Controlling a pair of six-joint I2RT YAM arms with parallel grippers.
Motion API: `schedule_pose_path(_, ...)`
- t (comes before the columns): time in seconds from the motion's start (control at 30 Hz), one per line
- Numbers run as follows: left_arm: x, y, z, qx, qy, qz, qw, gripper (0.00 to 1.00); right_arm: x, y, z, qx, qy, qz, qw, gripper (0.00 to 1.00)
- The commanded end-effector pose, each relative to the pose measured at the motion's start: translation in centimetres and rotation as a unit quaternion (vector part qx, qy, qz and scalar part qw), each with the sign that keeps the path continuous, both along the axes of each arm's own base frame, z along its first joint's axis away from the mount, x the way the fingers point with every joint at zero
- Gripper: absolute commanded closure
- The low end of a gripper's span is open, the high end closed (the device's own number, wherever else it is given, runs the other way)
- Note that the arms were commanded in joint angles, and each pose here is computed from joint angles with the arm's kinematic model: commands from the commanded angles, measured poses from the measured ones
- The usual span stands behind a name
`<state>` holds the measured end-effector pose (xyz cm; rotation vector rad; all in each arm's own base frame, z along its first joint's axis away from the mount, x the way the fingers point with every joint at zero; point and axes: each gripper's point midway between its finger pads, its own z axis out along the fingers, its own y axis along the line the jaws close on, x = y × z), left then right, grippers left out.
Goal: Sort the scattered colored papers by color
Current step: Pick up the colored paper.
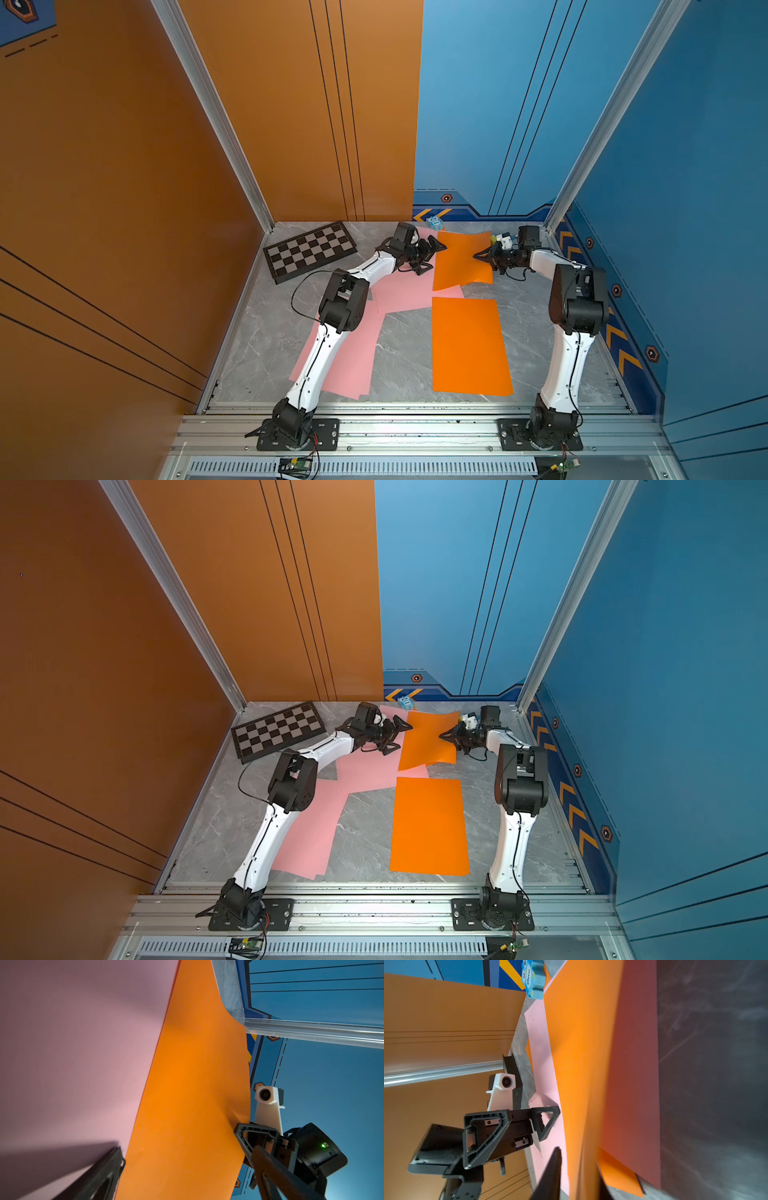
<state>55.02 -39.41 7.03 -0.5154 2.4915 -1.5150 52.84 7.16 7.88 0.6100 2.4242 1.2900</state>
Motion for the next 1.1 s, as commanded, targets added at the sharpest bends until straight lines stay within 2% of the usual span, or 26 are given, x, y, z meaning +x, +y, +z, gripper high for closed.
schedule_pose_path(0.0,-0.3,0.9,-1.5,0.011,0.025,0.000,1.000,0.00,-0.3,-0.6,1.6,-0.024,-0.003,-0.007,1.000,1.00)
schedule_pose_path(0.23,0.2,1.4,2.5,-0.021,-0.012,-0.009,1.000,0.01,-0.3,1.1,6.4,-0.029,-0.055,0.029,0.998,1.00)
schedule_pose_path(0.37,-0.1,1.4,4.8,-0.049,-0.025,-0.018,0.998,0.02,-0.8,2.7,10.7,-0.026,-0.099,0.050,0.993,1.00)
schedule_pose_path(0.6,0.3,3.8,7.7,-0.035,-0.076,-0.013,0.996,0.02,-3.2,5.8,15.4,-0.018,-0.141,0.089,0.986,1.00)
schedule_pose_path(0.8,-0.3,5.4,8.1,-0.023,-0.086,-0.012,0.996,0.02,-7.1,7.3,18.7,-0.016,-0.169,0.107,0.980,1.00)
schedule_pose_path(1.07,-2.2,4.9,7.6,-0.026,-0.076,-0.026,0.996,0.02,-13.6,7.8,19.9,-0.033,-0.176,0.106,0.978,1.00)
